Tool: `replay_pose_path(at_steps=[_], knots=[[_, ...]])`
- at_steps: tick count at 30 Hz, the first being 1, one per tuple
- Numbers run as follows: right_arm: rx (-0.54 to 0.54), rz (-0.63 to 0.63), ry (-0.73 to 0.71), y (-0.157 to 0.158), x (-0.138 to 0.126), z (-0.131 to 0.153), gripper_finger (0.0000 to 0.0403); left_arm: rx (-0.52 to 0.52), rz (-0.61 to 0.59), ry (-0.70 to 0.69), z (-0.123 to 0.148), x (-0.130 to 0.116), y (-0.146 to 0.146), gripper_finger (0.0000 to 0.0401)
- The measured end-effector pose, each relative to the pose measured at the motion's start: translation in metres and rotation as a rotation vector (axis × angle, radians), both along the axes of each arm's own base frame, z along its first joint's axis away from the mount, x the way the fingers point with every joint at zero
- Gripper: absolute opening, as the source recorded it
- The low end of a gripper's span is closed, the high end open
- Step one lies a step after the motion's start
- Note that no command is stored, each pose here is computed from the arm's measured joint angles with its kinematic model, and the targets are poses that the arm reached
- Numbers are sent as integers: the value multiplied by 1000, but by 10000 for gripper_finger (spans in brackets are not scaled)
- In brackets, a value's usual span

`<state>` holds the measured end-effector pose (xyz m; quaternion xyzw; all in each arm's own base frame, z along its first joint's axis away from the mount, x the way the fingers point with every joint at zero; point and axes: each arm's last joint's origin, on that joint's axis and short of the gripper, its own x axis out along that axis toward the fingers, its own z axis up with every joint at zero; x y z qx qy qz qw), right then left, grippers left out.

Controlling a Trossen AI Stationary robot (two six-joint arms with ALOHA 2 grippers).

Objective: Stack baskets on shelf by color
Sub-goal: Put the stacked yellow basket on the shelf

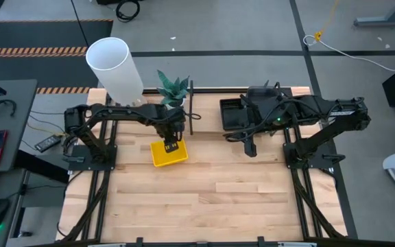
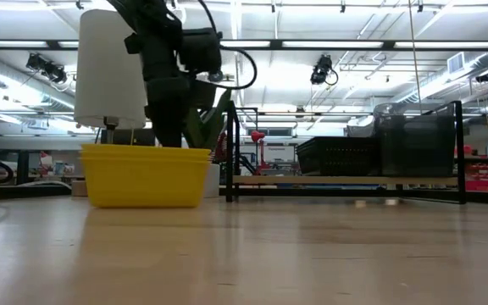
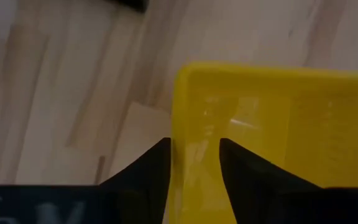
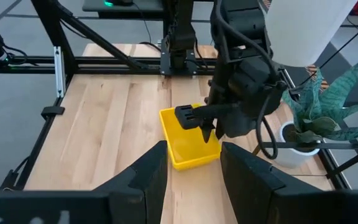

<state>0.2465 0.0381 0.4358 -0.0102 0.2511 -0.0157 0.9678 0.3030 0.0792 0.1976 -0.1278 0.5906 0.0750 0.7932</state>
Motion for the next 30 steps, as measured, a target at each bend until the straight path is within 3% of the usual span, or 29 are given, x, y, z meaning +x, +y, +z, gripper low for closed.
replay_pose_path(at_steps=[5,9,13,18,23,30], knots=[[-3,2,0,0,0,0,154,2,2,-69,2,11,-14,113],[-12,5,1,0,0,0,154,-70,47,-121,4,17,-27,101],[-26,1,1,-3,0,0,154,-211,-42,-210,8,27,-46,103],[-50,-2,3,-7,1,0,154,-230,-99,-341,19,37,-68,102],[-59,-23,5,-16,2,0,154,-298,45,-413,36,37,-74,88],[-29,0,8,-27,2,0,154,-497,431,-337,39,35,-87,85]])
